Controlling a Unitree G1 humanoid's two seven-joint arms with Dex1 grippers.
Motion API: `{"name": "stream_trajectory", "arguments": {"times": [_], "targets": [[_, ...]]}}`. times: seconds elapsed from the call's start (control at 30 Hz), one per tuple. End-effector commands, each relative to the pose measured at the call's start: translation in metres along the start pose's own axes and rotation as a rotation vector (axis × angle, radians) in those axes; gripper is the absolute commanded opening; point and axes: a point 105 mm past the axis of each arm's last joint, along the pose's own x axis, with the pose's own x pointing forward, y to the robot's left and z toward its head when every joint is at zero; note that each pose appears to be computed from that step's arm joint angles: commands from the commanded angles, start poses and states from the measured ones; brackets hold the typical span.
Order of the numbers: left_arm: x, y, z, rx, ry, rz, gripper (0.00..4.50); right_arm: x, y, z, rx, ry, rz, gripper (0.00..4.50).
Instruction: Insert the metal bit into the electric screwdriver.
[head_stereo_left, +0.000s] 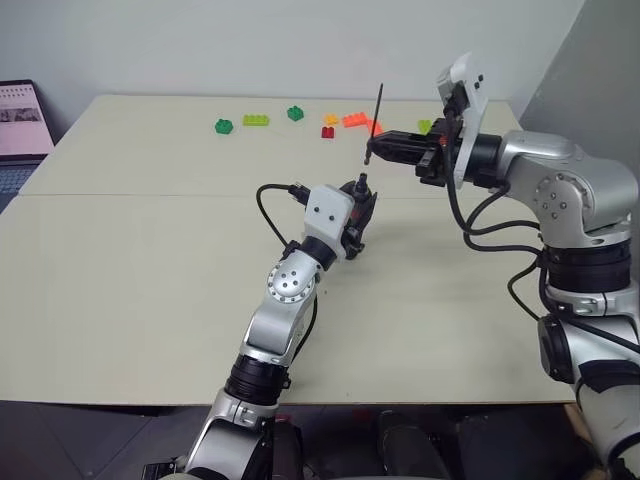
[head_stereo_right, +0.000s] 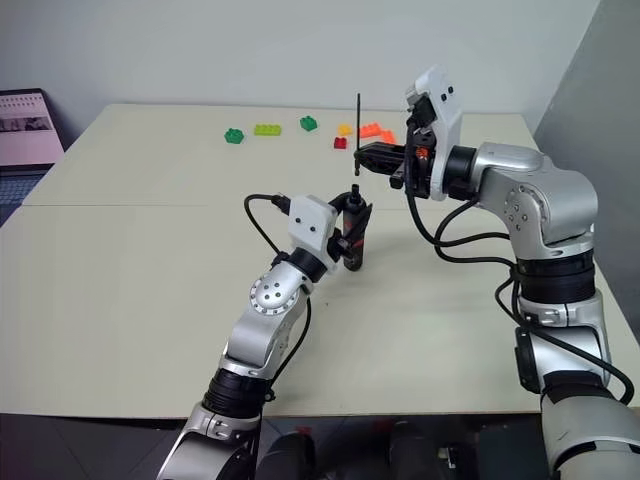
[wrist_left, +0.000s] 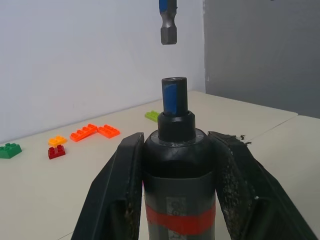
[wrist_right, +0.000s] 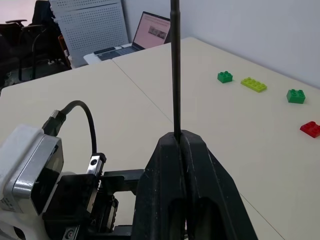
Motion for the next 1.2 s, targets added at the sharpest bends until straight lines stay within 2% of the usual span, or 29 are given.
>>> {"name": "stream_trajectory", "arguments": {"times": [0.03, 1.2], "targets": [[0.0013, 0.0031, 0.011, 0.02, -0.042, 0.012, 1.64, -0.0059, 0.0023, 0.0098, -0.03, -0.029, 0.005, 0.0], [0.0017, 0.0027, 0.0112, 0.023, -0.042, 0.007, 1.64, 0.0002, 0.0102, 0.0017, -0.035, -0.007, 0.042, 0.0]]}}
